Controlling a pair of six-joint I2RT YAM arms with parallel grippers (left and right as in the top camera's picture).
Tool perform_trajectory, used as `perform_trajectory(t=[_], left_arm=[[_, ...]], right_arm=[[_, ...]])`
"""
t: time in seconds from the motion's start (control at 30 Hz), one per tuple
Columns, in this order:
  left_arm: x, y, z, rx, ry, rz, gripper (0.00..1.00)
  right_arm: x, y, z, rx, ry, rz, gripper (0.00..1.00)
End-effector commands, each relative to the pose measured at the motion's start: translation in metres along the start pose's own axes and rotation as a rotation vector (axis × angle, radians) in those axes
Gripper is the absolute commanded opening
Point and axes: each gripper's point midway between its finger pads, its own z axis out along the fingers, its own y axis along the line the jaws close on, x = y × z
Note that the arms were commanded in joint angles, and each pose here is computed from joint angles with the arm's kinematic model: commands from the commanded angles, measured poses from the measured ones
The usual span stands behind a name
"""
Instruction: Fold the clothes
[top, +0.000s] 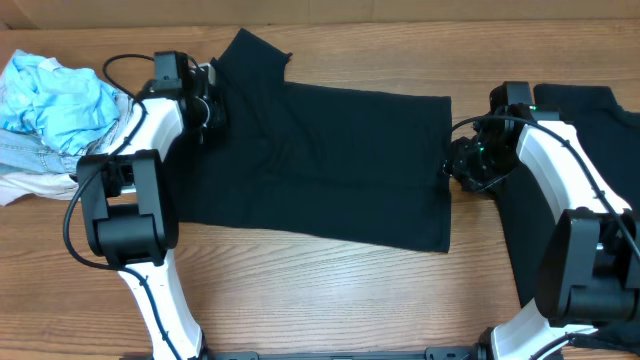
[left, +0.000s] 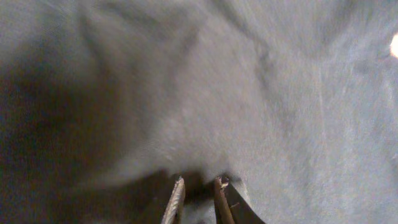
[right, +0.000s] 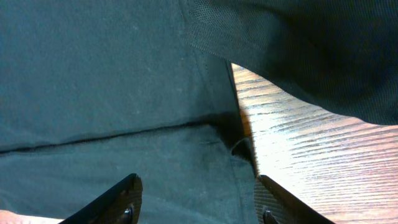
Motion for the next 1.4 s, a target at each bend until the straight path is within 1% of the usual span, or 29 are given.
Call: perform_trajectory(t=[0.0, 0.03, 0.1, 0.2, 0.27, 0.3, 0.33, 0.4, 0.43, 0.5, 0.6, 0.63, 0.67, 0.8, 0.87, 0.93, 1.03, 1.13, 1.2, 1.27, 1.37], left_arm=[[-0.045, 0.005, -0.026, 0.046, -0.084, -0.081, 0.26], [-0.053, 0.005, -0.036, 0.059, -0.087, -0.089, 0.27], [-0.059, 0.005, -0.050, 0.074, -0.077, -0.102, 0.35], [-0.053, 0.001, -0.069, 0.113, -0.009, -0.083, 0.43], [-0.037, 0.002, -0.079, 0.107, 0.073, -0.092, 0.52], [-0.024, 0.004, -0.083, 0.091, 0.125, -0.086, 0.54], [-0.011, 0.009, -0.086, 0.064, 0.181, -0.088, 0.57], [0.017, 0.022, -0.093, -0.013, 0.292, -0.121, 0.68], [0.032, 0.028, -0.096, -0.051, 0.352, -0.139, 0.69], [0.058, 0.037, -0.105, -0.096, 0.453, -0.173, 0.69], [0.081, 0.045, -0.118, -0.109, 0.552, -0.229, 0.63], [0.084, 0.048, -0.122, -0.108, 0.565, -0.248, 0.58], [0.087, 0.054, -0.127, -0.110, 0.577, -0.271, 0.56], [0.092, 0.068, -0.159, -0.083, 0.578, -0.371, 0.56], [0.093, 0.081, -0.178, -0.115, 0.560, -0.399, 0.56], [0.091, 0.095, -0.195, -0.149, 0.524, -0.419, 0.58], [0.098, 0.109, -0.209, -0.200, 0.528, -0.458, 0.60], [0.112, 0.118, -0.205, -0.221, 0.561, -0.494, 0.61], [0.122, 0.123, -0.195, -0.228, 0.575, -0.514, 0.61], [0.129, 0.127, -0.184, -0.224, 0.577, -0.519, 0.62], [0.137, 0.133, -0.172, -0.235, 0.577, -0.508, 0.64]], right_arm=[[-0.004, 0.006, -0.013, -0.022, -0.036, -0.015, 0.62], [-0.003, 0.006, -0.013, -0.021, -0.031, -0.013, 0.63], [0.001, 0.005, -0.013, -0.016, -0.017, -0.008, 0.63], [0.008, 0.002, -0.012, -0.004, 0.014, 0.002, 0.65], [0.014, -0.001, -0.013, 0.010, 0.035, 0.010, 0.68], [0.018, -0.006, -0.013, 0.034, 0.048, 0.023, 0.68], [0.020, -0.010, -0.013, 0.056, 0.056, 0.040, 0.68], [0.028, -0.019, -0.013, 0.104, 0.079, 0.077, 0.72], [0.033, -0.022, -0.012, 0.116, 0.097, 0.090, 0.73], [0.045, -0.028, -0.009, 0.134, 0.143, 0.111, 0.73], [0.066, -0.038, 0.001, 0.160, 0.214, 0.137, 0.74], [0.072, -0.039, 0.004, 0.160, 0.232, 0.142, 0.74], [0.078, -0.041, 0.008, 0.157, 0.253, 0.147, 0.74], [0.093, -0.045, 0.019, 0.145, 0.298, 0.145, 0.72], [0.096, -0.045, 0.021, 0.140, 0.306, 0.148, 0.72], [0.096, -0.044, 0.021, 0.134, 0.309, 0.144, 0.73], [0.099, -0.039, 0.021, 0.103, 0.327, 0.148, 0.75], [0.106, -0.039, 0.025, 0.103, 0.345, 0.148, 0.75], [0.111, -0.039, 0.031, 0.098, 0.354, 0.143, 0.72], [0.114, -0.036, 0.038, 0.073, 0.356, 0.139, 0.69], [0.113, -0.034, 0.042, 0.051, 0.345, 0.133, 0.69]])
